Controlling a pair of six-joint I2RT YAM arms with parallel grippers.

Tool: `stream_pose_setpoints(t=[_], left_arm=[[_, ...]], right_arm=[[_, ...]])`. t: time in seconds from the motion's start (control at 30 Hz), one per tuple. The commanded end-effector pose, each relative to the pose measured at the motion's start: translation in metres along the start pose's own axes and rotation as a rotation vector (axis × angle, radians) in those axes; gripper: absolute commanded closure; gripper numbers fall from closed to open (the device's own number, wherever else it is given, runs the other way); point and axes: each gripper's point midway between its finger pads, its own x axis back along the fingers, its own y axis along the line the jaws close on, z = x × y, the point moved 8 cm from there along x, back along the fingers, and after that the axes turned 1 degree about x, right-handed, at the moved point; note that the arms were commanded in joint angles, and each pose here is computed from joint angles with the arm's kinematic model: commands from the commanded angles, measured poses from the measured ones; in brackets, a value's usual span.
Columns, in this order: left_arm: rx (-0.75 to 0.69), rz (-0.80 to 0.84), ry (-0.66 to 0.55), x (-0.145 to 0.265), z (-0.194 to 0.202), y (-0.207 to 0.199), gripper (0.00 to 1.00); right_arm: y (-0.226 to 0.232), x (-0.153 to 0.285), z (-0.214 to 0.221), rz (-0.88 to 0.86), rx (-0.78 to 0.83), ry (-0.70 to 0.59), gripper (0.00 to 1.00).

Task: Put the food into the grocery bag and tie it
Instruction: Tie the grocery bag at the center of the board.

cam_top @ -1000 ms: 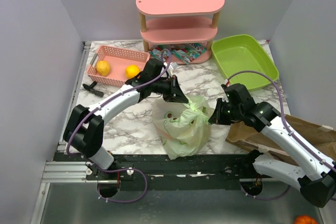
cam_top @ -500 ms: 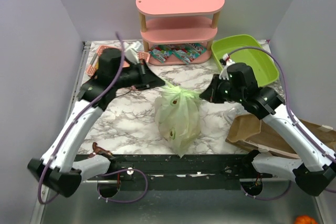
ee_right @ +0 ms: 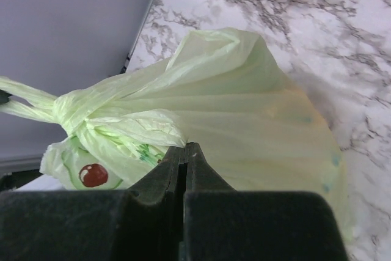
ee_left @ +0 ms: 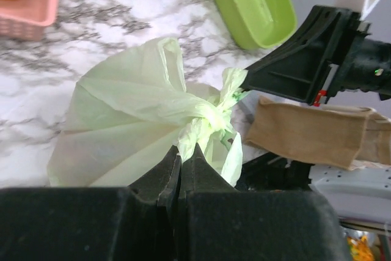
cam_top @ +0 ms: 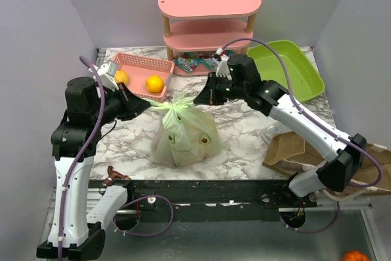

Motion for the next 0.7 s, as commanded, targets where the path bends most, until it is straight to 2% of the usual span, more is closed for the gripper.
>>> stream_pose_setpoints(t=[0.0,0.23,0.33,0.47,0.67], left_arm=[[-0.110,-0.126,-0.129,0.032,-0.015,0.004,1.00],[-0.169,-0.234,-0.216,0.057,-0.036,-0.003,1.00],[-0.136,-0.253,-0.199,0.049,-0.031,0.007,1.00],[-0.016,-0.293,-0.127,0.024,0.002,0.045,1.00],[0.201,-0.312,-0.001,-0.013,0.076,0.101,1.00]], right_arm=[[0.014,-0.012,-0.013,0.026,0.073,-0.022,0.99],[0.037,-0.024,-0.025,-0.019,0.104,-0.047,0.99],[0.026,-0.025,-0.024,0.059,0.096,-0.081,0.99],[-0.012,-0.034,0.004,0.218,0.075,-0.064,0.99],[-0.048,-0.045,0.058,0.267,-0.001,0.065,0.99]])
